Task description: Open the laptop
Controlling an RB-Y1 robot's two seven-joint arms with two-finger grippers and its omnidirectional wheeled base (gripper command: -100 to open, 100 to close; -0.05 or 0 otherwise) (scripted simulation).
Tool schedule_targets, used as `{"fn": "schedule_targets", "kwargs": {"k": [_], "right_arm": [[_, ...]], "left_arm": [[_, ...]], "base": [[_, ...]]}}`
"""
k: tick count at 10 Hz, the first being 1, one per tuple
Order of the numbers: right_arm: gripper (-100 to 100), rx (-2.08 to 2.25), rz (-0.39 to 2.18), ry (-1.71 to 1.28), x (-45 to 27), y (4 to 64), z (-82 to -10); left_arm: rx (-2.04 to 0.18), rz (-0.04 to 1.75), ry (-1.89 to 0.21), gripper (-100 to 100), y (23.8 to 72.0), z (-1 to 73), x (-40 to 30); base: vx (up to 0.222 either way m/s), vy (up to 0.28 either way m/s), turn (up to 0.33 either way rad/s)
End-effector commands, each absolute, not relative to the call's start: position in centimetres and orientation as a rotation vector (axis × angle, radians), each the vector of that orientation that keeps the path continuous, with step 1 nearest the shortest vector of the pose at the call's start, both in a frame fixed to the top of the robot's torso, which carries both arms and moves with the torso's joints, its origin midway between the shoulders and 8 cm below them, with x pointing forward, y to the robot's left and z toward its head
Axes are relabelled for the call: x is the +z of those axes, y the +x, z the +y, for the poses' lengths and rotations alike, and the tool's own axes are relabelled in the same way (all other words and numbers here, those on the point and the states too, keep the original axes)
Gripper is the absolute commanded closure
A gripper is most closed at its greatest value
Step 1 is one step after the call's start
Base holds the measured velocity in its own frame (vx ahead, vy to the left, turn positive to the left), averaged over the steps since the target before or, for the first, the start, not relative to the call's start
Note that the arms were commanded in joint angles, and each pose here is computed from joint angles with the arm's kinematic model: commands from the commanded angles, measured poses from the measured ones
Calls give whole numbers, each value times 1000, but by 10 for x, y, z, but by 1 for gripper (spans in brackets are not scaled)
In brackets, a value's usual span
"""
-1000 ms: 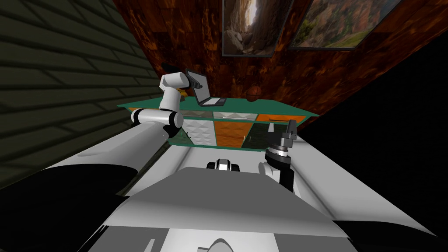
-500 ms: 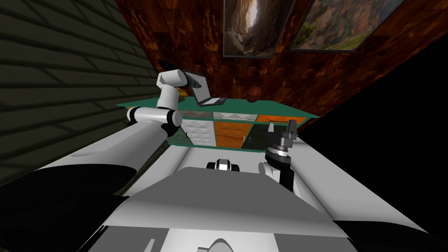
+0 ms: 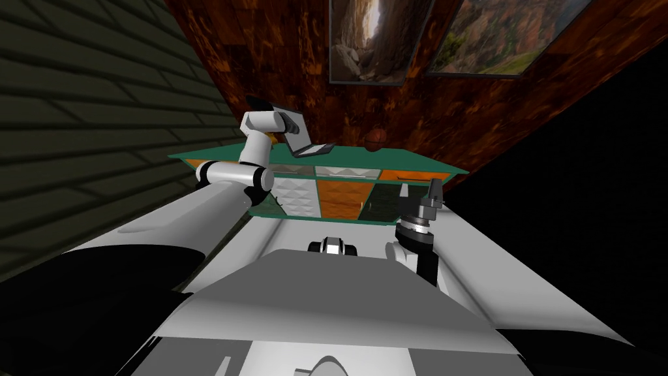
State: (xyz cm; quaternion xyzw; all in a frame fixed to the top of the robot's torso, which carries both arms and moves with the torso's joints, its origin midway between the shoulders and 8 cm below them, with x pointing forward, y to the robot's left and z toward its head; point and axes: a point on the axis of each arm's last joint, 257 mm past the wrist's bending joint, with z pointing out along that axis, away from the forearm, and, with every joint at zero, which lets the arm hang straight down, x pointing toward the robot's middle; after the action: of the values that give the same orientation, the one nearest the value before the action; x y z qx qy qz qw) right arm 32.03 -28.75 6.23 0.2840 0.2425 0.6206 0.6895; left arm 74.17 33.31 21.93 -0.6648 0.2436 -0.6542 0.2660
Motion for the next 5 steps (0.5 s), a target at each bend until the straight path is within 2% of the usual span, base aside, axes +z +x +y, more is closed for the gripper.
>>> {"fn": "schedule_targets", "kwargs": {"k": [1,5], "right_arm": [[0,1388,542,635,62,320,-288],[0,1388,542,635,62,320,-288]], "left_arm": [[-1704,726,-1713,100,745,326,215],[-1650,782,-1643,100,748,318,211]], "base": [[-46,-36,-31],[-28,-25,-24]]}}
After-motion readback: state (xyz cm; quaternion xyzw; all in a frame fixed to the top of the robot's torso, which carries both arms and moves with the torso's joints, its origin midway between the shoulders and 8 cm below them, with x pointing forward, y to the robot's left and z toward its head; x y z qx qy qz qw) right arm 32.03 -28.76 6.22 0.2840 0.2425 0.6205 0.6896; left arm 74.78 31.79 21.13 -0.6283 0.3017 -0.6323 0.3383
